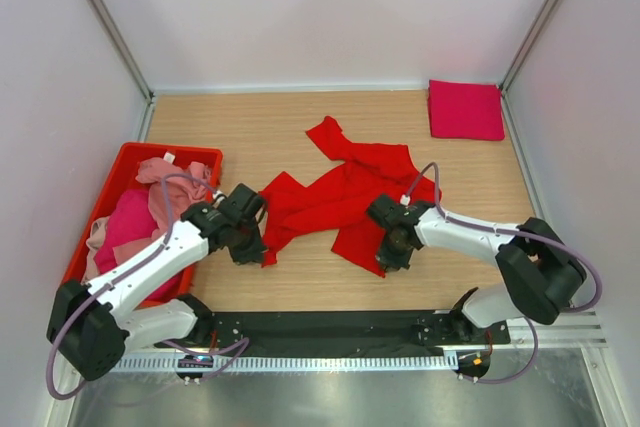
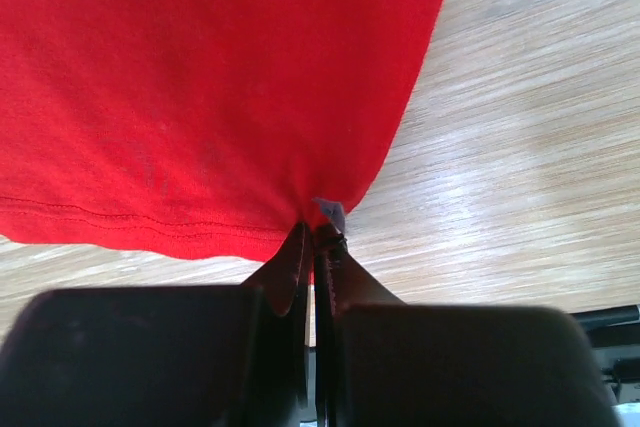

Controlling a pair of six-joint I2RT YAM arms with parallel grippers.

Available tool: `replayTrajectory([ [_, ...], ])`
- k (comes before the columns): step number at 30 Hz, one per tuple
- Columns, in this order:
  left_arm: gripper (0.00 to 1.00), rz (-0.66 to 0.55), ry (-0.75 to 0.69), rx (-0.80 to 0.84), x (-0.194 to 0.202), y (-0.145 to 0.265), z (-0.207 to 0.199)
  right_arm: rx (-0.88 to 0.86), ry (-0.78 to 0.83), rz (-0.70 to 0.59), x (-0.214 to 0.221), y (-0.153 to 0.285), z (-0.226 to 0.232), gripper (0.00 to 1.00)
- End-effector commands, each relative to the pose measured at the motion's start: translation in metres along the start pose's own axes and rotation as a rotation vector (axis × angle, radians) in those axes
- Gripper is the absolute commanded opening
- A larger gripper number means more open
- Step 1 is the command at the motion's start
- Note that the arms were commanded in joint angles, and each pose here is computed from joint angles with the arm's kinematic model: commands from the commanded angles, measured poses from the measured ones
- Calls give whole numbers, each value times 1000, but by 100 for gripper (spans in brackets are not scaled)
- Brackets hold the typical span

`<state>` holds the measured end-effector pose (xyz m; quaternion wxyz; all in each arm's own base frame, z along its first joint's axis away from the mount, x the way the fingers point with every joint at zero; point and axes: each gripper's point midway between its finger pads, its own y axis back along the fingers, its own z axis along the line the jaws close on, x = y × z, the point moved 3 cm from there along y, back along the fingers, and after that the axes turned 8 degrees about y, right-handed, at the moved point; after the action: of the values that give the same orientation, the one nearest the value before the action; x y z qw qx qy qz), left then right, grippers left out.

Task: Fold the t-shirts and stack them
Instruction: Flatten the tshirt out

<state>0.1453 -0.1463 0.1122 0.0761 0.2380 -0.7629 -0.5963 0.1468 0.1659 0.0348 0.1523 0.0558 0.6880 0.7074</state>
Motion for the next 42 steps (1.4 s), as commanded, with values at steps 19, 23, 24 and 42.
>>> replayTrajectory([
  [19,0,-559,-251,-243,-121,148,-19,716,-167,-833,-171,203,-185,1],
  [23,0,-640,-237,-264,-133,170,-18,780,-241,-871,-183,232,-210,1],
  [24,0,-657,-234,-265,-136,174,-19,786,-280,-894,-186,246,-218,1],
  [42,0,-1108,-271,263,-173,326,-79,-34,-273,-1443,-231,465,-138,1],
])
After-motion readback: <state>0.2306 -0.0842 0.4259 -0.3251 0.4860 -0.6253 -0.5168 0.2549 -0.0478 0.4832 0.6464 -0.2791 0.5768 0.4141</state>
